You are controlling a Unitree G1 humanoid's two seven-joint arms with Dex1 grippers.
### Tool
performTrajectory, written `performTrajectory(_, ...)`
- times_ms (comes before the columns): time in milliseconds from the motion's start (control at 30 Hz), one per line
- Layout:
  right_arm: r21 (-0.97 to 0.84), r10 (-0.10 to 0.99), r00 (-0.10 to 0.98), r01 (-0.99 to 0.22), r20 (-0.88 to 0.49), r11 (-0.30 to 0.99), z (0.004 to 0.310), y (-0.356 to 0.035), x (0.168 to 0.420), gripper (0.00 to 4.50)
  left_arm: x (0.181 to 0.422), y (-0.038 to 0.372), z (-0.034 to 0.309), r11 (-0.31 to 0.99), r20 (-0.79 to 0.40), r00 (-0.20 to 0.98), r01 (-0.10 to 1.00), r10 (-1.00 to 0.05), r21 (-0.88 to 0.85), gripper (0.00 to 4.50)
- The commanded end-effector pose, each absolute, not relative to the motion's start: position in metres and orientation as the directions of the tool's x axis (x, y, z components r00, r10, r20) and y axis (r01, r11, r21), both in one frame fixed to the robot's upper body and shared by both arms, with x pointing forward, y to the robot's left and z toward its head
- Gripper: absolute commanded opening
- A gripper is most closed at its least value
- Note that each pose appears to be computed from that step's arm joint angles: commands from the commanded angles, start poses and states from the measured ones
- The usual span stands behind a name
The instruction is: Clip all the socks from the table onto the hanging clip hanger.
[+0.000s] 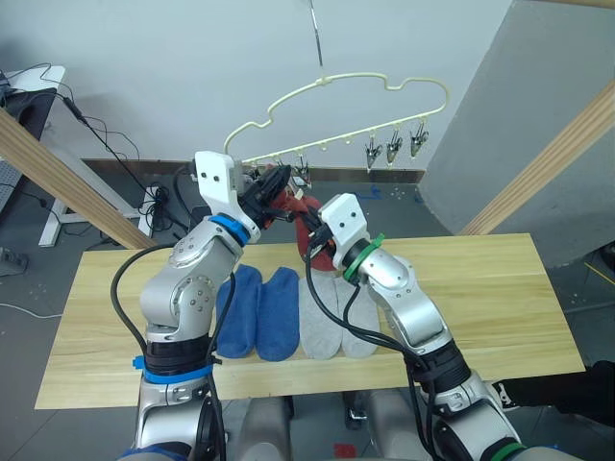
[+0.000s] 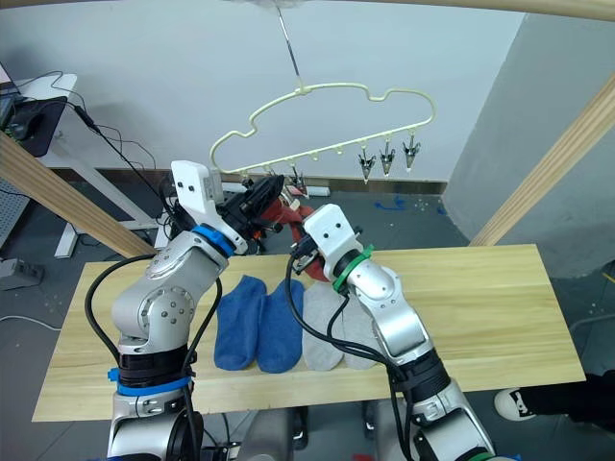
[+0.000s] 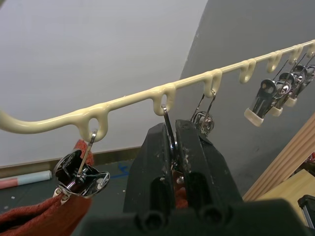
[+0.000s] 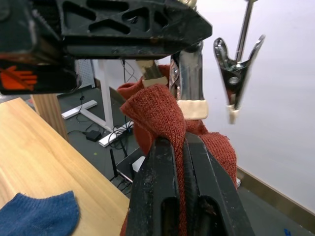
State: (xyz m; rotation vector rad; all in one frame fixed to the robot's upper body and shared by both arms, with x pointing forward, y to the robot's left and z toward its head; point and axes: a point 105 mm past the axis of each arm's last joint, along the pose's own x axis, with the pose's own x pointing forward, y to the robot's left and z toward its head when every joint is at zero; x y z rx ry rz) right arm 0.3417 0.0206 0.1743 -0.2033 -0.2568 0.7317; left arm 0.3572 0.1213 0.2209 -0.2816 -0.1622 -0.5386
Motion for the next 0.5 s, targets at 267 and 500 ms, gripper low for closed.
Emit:
performTrajectory(267, -0.266, 0.677, 0.696, -0.624, 0.238, 0.735, 0.1911, 0.0281, 0.3382, 0.00, 0.3481, 0.1192, 0.2244, 0.796, 0.241, 0.835, 0.547, -0.495, -0.260, 0.61)
performTrajectory(500, -0.263, 0.680, 0.692, -0.627, 0.243, 0.733, 0.1918, 0.0312, 0.3383, 0.00, 0.3442, 0.1203, 0.2207, 0.788, 0.221, 0.833, 0.553, -0.508, -0.272, 2.74)
